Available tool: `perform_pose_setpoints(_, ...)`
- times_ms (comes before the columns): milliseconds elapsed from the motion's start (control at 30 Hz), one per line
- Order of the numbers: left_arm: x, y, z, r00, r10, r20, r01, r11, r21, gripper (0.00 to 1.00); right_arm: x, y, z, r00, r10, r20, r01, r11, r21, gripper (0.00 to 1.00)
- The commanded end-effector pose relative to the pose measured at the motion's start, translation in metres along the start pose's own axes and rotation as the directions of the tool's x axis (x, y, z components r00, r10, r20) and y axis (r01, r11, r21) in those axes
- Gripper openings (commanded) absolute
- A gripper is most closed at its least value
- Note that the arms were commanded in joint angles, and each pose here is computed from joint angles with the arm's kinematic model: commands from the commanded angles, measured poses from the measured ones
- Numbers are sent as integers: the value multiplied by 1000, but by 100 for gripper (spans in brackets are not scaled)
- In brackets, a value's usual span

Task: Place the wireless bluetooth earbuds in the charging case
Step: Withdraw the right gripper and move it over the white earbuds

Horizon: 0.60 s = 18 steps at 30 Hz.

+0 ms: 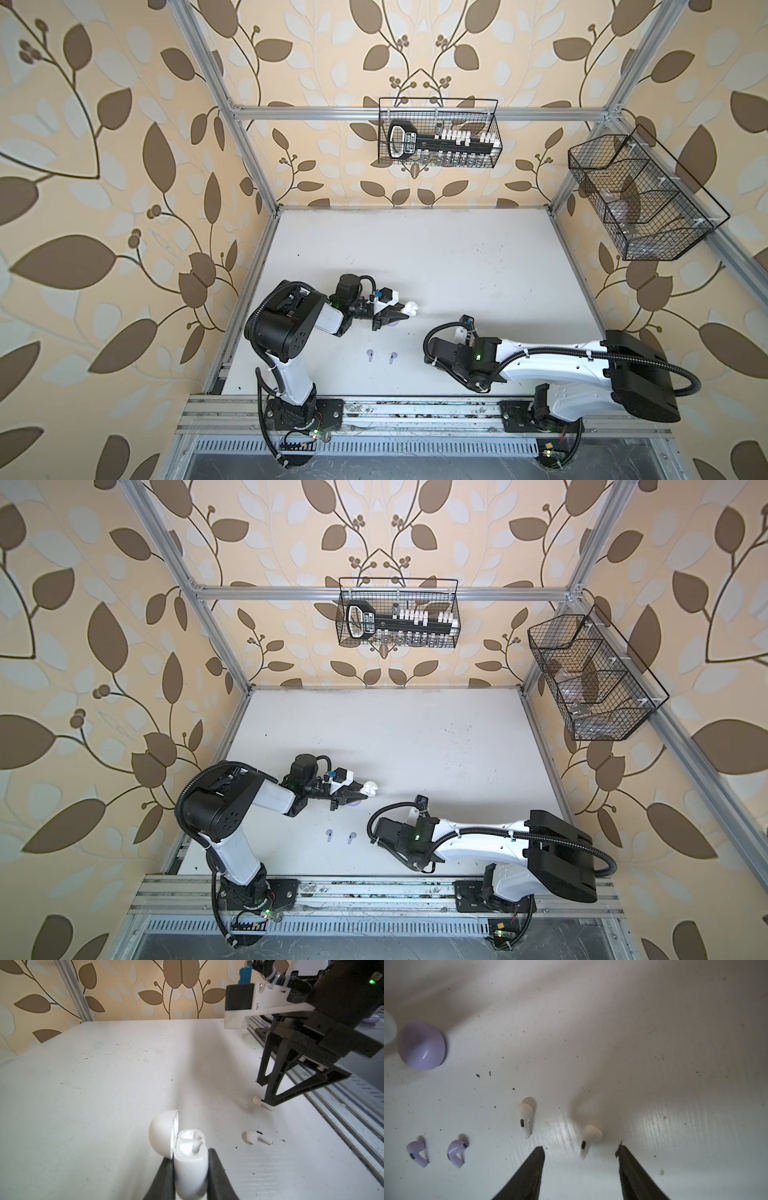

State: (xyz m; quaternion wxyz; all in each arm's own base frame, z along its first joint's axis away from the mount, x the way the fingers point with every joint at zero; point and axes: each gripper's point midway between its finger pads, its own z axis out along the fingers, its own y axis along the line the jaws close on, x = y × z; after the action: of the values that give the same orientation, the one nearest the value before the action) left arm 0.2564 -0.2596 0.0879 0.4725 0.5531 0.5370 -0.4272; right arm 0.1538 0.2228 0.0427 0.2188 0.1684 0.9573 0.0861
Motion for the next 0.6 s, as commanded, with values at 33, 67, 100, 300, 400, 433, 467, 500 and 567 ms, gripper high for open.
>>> perform_pose_setpoints(33,-17,-3,0,995,90,34,-90,996,8,0,3,-9,7,999,39,-9,-39,999,36,53)
perform_pose_setpoints(67,-17,-3,0,996,88,34,-88,996,8,0,3,-9,7,999,39,-8,-39,999,38,53)
perform_pose_setpoints(100,-17,-3,0,995,90,34,-90,996,8,0,3,-9,8,999,40,-9,-39,998,42,51)
perform_pose_setpoints(300,-17,-3,0,996,87,34,-88,996,8,0,7,-10,14,1000,24,-20,-23,998,59,48)
perform_pose_setpoints(400,-17,-3,0,996,88,34,-88,996,8,0,6,-11,16,1000,16,-19,-14,997,73,47)
perform_pose_setpoints(433,-17,-3,0,996,87,34,-87,996,8,0,7,-11,17,1000,11,-22,-10,997,74,47)
perform_pose_setpoints(467,-17,-3,0,996,87,33,-88,996,7,0,7,-11,17,1000,8,-22,-6,997,77,47)
perform_pose_setpoints(500,-17,-3,0,996,87,33,-87,996,7,0,6,-11,18,1000,5,-22,-3,997,79,47)
perform_pose_setpoints(567,-17,-3,0,996,86,33,-87,996,7,0,7,-9,19,1000,-6,-27,8,997,81,46)
